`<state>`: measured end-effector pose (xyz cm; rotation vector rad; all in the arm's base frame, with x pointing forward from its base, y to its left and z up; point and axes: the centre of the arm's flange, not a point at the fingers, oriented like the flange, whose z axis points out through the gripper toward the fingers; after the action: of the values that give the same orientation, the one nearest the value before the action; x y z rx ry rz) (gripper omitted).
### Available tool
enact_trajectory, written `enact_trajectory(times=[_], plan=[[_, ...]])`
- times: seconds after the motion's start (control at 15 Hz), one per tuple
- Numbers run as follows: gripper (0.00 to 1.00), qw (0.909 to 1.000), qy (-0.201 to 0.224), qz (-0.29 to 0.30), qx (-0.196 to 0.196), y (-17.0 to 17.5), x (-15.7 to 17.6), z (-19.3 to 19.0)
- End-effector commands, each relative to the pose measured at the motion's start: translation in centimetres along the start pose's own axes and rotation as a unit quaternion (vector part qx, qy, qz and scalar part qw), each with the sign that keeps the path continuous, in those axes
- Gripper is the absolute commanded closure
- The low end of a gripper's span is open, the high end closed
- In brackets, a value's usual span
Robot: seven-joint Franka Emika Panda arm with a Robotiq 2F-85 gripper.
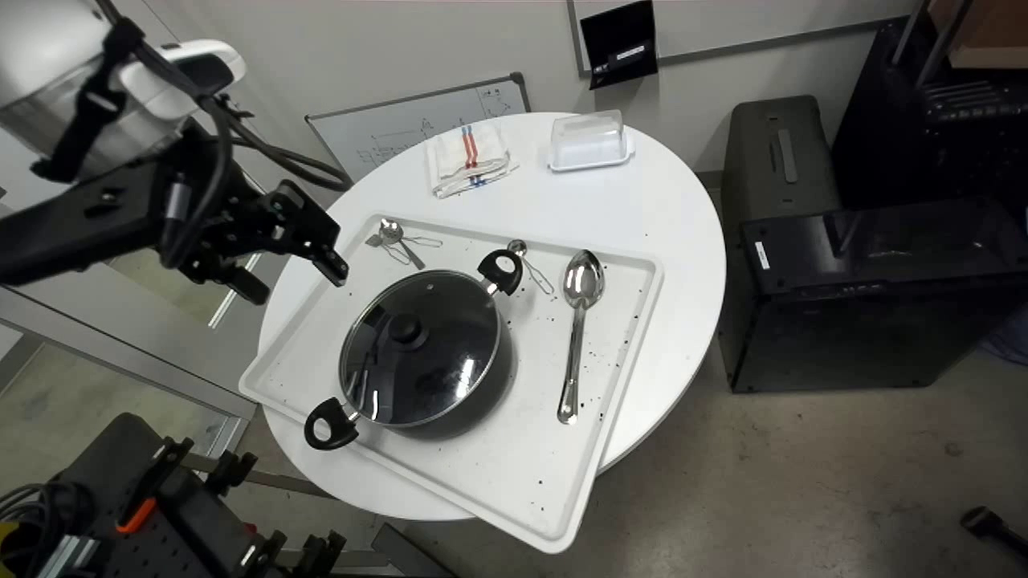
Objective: Take the lid off the pot
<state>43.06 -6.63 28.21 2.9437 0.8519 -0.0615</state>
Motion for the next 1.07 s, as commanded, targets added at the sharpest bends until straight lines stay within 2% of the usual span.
enact_trajectory(times=[0.0,0.53,0.73,1.0], plan=[[0.00,0.9996,0.001,-0.026,-0.011,1.0,3.2,3.4],[0.00,0.9989,0.023,-0.041,-0.003,1.4,5.9,10.3],[0.00,0.9985,0.023,-0.048,0.015,1.1,6.2,12.4],[0.00,0.9982,0.015,-0.055,0.019,1.2,6.5,14.5]])
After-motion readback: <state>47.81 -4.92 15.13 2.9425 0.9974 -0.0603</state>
